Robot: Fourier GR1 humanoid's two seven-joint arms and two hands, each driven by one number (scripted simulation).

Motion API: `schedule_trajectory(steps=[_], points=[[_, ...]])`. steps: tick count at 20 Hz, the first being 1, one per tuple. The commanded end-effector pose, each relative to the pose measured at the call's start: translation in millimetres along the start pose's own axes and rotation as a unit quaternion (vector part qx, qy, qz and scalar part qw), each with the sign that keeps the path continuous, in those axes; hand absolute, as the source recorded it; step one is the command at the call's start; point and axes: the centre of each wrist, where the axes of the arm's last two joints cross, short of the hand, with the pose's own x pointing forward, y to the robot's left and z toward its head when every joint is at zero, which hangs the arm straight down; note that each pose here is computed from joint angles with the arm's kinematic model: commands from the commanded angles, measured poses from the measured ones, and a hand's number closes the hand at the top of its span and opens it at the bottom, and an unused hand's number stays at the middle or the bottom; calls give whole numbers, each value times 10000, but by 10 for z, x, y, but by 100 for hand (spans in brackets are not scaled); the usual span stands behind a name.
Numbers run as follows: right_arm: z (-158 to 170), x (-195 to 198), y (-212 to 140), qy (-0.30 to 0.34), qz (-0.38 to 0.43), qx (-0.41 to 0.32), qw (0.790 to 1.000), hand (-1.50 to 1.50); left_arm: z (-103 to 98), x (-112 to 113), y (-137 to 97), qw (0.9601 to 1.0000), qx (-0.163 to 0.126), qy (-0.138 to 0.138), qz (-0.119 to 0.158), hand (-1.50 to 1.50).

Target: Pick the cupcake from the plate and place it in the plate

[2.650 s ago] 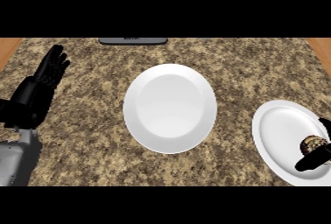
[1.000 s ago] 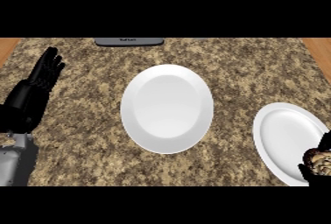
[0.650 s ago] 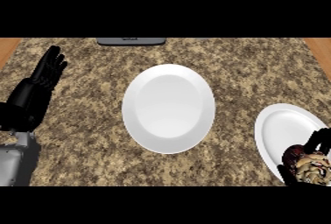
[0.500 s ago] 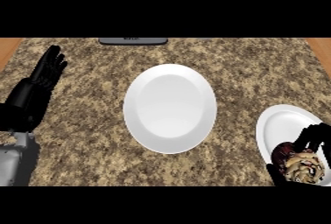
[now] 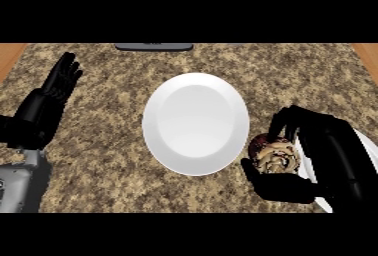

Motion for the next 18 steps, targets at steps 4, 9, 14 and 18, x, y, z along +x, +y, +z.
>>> schedule_trajectory(steps=[4, 9, 14, 18], points=[[-582, 570, 359, -7, -293, 399, 9988, 150, -46, 85, 156, 10000, -7, 27, -9, 0], [-913, 661, 945, 214, -158, 492, 9984, 150, 49, 16, -154, 9999, -72, -80, -22, 0], [-1192, 581, 1273, 422, 128, 546, 9975, 150, 58, -110, -72, 10000, -40, 11, -41, 0], [-1306, 405, 1638, 412, 491, 776, 9949, 150, -7, 39, -193, 9998, -171, -44, 19, 0]])
